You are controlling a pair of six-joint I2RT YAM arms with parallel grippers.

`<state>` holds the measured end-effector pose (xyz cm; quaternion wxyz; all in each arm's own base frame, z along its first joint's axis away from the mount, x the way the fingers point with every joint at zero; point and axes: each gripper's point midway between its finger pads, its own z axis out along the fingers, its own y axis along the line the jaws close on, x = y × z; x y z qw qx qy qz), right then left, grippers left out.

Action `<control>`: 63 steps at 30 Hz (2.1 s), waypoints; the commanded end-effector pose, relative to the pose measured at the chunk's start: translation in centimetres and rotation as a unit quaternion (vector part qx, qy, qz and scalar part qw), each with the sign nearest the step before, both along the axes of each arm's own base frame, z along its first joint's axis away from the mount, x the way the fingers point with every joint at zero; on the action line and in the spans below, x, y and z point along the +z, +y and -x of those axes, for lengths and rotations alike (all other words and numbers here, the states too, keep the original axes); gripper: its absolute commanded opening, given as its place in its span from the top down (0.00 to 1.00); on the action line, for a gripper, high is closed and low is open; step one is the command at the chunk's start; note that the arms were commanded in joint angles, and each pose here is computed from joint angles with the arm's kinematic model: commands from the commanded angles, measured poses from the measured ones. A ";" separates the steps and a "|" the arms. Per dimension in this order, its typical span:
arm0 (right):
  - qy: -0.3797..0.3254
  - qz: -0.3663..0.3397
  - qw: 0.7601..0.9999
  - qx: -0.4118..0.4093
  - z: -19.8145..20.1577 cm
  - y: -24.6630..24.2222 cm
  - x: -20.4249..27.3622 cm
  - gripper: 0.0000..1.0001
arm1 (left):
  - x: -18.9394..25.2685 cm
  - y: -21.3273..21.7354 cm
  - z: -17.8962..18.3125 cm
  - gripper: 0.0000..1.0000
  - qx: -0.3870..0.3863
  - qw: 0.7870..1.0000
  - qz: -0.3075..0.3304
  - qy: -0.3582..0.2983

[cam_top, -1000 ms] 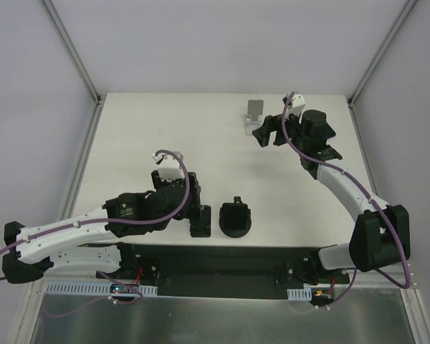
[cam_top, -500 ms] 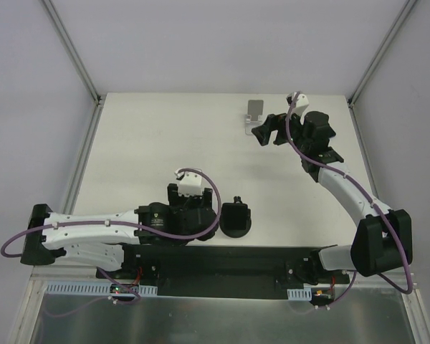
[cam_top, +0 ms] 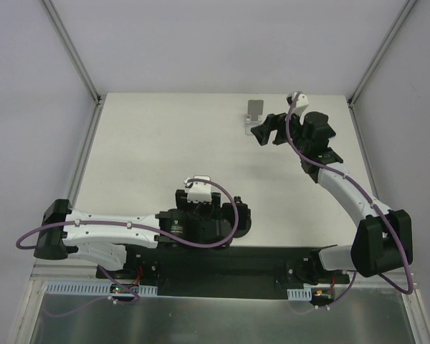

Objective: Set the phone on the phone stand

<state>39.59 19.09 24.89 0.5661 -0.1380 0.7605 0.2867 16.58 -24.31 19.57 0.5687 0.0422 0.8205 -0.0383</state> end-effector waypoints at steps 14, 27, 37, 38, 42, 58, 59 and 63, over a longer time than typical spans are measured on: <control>-0.036 -0.014 0.999 -0.002 -0.2 0.2 2.1 0.01 | -1.4 0.4 -0.2 1.00 0.051 0.998 0.018 -0.034; -0.034 -0.017 0.999 0.000 -0.3 0.4 2.0 0.01 | -3.3 2.0 0.2 1.00 0.086 0.996 0.011 -0.024; -0.035 -0.016 0.999 0.001 -0.3 0.4 2.0 0.01 | -1.7 3.4 0.2 1.00 0.143 0.988 -0.018 -0.055; -0.034 -0.017 0.999 0.000 -0.3 0.4 2.0 0.02 | -1.5 3.1 0.3 1.00 0.144 0.988 -0.009 -0.053; -0.035 -0.016 0.999 0.000 -0.3 0.3 2.0 0.01 | -1.1 2.6 0.4 1.00 0.137 0.989 0.003 -0.055; -0.035 -0.016 0.999 0.001 -0.2 0.4 2.0 0.02 | -1.9 2.4 0.4 1.00 0.096 0.989 -0.048 -0.099; -0.034 -0.017 0.999 0.000 -0.3 0.4 1.9 0.02 | -1.9 2.4 0.3 1.00 0.094 0.989 -0.052 -0.100; -0.035 -0.016 0.999 0.001 -0.3 0.4 2.0 0.01 | -2.0 2.0 0.4 0.96 0.090 0.989 -0.063 -0.102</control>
